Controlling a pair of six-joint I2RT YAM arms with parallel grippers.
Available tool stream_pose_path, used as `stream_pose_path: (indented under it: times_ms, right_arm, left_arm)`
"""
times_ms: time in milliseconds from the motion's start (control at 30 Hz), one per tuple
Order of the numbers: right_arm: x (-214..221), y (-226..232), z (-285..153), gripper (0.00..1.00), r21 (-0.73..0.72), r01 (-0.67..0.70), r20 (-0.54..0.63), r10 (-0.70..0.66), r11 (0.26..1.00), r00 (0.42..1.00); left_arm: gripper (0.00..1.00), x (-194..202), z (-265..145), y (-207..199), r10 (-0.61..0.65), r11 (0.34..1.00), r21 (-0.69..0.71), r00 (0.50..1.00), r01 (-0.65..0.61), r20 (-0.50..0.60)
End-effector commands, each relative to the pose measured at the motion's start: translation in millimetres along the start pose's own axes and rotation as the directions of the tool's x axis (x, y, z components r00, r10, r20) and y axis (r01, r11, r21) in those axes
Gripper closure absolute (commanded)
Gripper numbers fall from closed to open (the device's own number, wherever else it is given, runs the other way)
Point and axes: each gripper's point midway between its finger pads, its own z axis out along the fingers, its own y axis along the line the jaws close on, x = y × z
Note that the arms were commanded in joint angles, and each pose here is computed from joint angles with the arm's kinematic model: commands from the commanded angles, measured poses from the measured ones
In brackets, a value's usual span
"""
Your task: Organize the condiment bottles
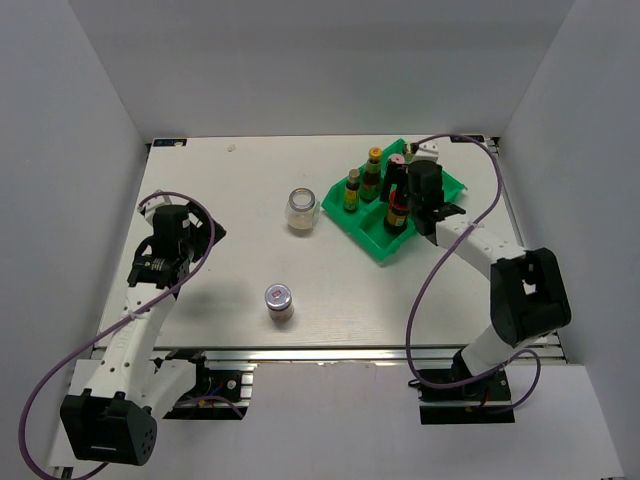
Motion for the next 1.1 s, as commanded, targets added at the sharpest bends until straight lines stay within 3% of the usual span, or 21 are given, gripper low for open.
stream_pose_path:
  times_ms: [0, 200, 367, 500, 600, 700, 800, 1067]
  right_arm:
    - [-81.4, 17.5, -31.5, 0.11, -0.1, -0.046, 0.217, 0.067, 0.994, 0.974]
    - [-102.8, 37.1, -72.8, 0.11, -0.181, 0.018, 0.283, 0.035, 0.983, 0.958]
    - [-91.0, 99.6, -121.3, 0.11, -0.339, 0.2, 0.305, -0.094, 0.919, 0.948]
    - [-41.6, 178.7, -174.6, 0.11, -0.529, 0.392, 0.303, -0.263, 0.753, 0.916]
    - [0.0, 227.3, -216.4, 0.11, -0.686, 0.429, 0.304, -0.304, 0.588, 0.903]
    - [34.4, 260.7, -243.2, 0.11, -0.733, 0.485, 0.334, -0.369, 0.478, 0.868]
    - [57.1, 286.9, -253.2, 0.11, -0.767, 0.477, 0.321, -0.386, 0.43, 0.865]
    - [112.3, 320.8, -237.8, 0.11, -0.788, 0.441, 0.243, -0.442, 0.429, 0.864]
  left_arm:
    - [0.02, -0.3, -0.2, -4.3, -0.004, 1.0, 0.024, 1.0, 0.004, 0.005]
    - [0.02, 2.9, -4.5, -3.0, 0.016, 1.0, 0.025, 1.0, -0.016, -0.015]
    - [0.02, 4.3, -11.5, -1.9, 0.071, 0.997, 0.036, 0.997, -0.07, -0.03]
    - [0.02, 7.9, -14.1, 2.1, 0.111, 0.994, 0.027, 0.992, -0.11, -0.054]
    - [0.02, 11.5, -13.5, 2.2, 0.12, 0.992, 0.039, 0.991, -0.118, -0.06]
    - [0.02, 13.3, -13.5, 0.9, 0.122, 0.992, 0.05, 0.99, -0.119, -0.066]
    - [0.02, 14.6, -13.7, -3.0, 0.121, 0.991, 0.072, 0.99, -0.116, -0.072]
    - [0.02, 16.0, -16.2, 0.0, 0.12, 0.991, 0.072, 0.991, -0.116, -0.064]
